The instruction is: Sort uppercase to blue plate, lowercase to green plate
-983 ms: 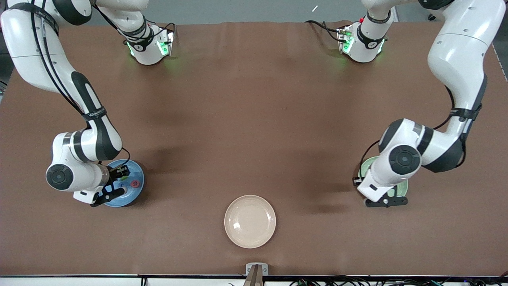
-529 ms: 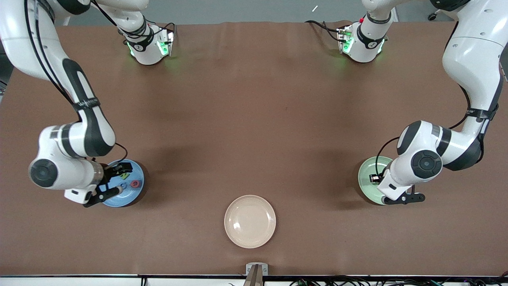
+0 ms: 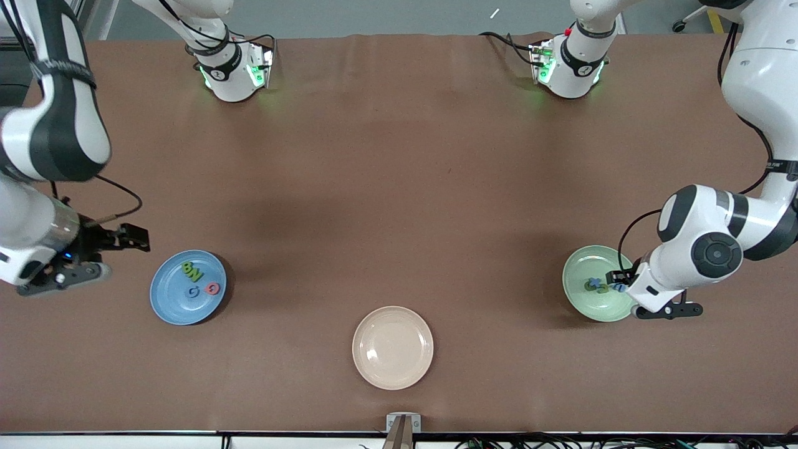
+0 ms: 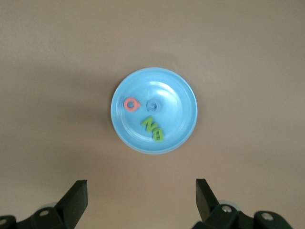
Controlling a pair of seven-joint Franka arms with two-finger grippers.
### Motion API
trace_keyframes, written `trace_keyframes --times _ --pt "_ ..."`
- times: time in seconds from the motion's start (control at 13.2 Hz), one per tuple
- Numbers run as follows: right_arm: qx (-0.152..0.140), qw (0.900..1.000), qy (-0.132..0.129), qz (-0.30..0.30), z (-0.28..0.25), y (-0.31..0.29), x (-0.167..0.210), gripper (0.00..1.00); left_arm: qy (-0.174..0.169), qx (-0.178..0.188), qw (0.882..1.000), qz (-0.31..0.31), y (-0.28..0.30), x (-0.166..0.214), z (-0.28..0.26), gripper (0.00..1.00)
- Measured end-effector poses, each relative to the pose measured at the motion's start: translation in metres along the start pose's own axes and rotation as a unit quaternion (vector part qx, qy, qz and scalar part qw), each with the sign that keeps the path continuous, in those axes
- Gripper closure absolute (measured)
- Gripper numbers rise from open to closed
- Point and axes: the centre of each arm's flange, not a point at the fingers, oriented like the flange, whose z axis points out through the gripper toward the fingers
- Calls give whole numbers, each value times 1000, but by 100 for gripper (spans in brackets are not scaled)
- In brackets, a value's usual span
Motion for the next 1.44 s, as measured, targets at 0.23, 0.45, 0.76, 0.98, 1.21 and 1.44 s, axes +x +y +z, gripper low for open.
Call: trace_keyframes --times 0.23,0.45,0.76,0.98,1.21,1.44 --pt "15 999 10 36 -48 2 -30 0 47 11 999 9 14 -4 -69 0" --pt "8 999 26 44 -86 3 -50 0 112 21 993 14 32 -18 -161 0" --pt "12 999 9 52 -130 8 -72 0 130 1 991 -8 43 -48 -231 0" --pt "13 999 6 52 -133 8 -74 0 107 -6 994 -27 40 -70 -268 0" --pt "11 999 14 50 -142 4 -76 0 78 -9 997 -24 27 -85 -304 0" --pt "10 999 18 43 -147 -4 -77 0 56 -22 998 -15 22 -96 -324 0"
